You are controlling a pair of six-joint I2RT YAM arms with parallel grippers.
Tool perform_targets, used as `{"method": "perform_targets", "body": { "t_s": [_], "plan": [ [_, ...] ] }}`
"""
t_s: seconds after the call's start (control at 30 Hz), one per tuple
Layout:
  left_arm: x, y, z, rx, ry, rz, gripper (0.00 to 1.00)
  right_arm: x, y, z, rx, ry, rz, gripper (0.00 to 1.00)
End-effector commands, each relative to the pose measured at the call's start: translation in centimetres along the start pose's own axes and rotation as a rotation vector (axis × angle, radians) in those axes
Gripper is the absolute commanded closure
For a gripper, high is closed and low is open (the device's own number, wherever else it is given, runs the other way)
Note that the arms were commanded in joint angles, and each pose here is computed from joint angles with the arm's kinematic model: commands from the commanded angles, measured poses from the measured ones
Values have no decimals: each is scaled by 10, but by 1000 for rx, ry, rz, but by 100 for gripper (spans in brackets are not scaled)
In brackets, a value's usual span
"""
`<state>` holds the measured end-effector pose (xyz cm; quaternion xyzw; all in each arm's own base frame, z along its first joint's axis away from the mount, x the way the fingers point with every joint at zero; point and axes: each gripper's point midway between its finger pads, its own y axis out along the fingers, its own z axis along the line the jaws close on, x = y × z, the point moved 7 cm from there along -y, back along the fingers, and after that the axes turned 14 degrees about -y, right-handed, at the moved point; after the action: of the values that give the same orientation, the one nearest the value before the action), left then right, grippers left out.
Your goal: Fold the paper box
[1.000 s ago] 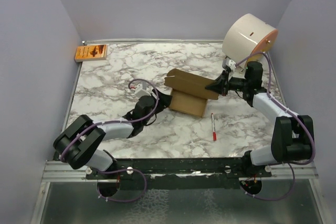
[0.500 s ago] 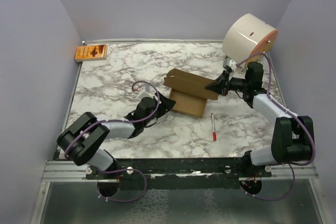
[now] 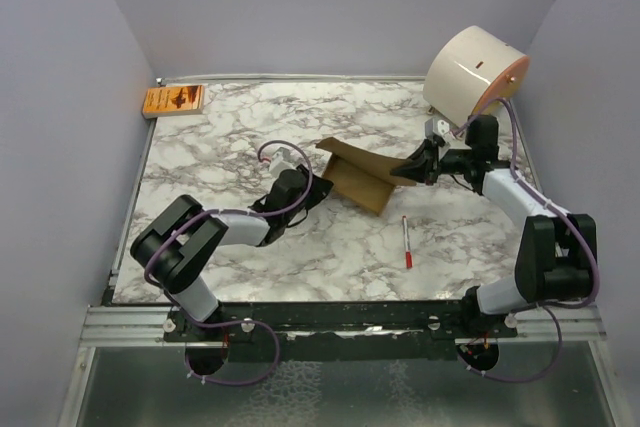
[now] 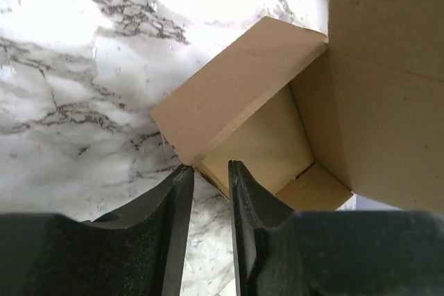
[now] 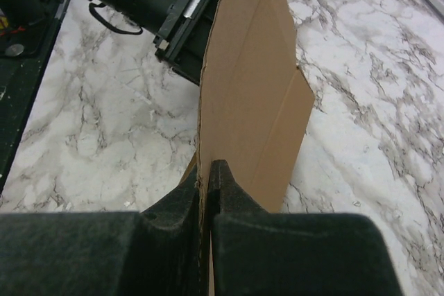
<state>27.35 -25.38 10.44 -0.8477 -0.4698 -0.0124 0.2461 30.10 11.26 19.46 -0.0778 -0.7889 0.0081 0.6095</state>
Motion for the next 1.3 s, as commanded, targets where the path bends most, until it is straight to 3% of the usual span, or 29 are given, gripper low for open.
{"method": "perform_targets", "body": {
  "t_s": [0.0, 0.33, 0.57, 0.7, 0.9, 1.13, 1.27],
  "plan": [
    [17, 10, -28, -82, -20, -56, 71, 3, 6, 13, 95, 31, -73, 99],
    [19, 22, -31, -104, 8, -7, 74, 0, 9, 10, 78, 50, -40, 99],
    [7, -3, -39, -263, 164, 154, 43, 4, 3, -12, -105, 135, 61, 99],
    [-1, -39, -13, -288, 287, 237, 37, 7, -3, -20, -142, 165, 64, 99],
    [4, -86, 1, -370, 434, 210, 29, 0, -6, -26, -120, 175, 65, 98],
    [14, -101, -6, -448, 489, 128, 29, -20, 9, -67, 7, 272, 79, 96],
    [25, -106, -9, -422, 499, 41, 29, -42, 30, -97, 61, 325, 162, 82]
  ]
}}
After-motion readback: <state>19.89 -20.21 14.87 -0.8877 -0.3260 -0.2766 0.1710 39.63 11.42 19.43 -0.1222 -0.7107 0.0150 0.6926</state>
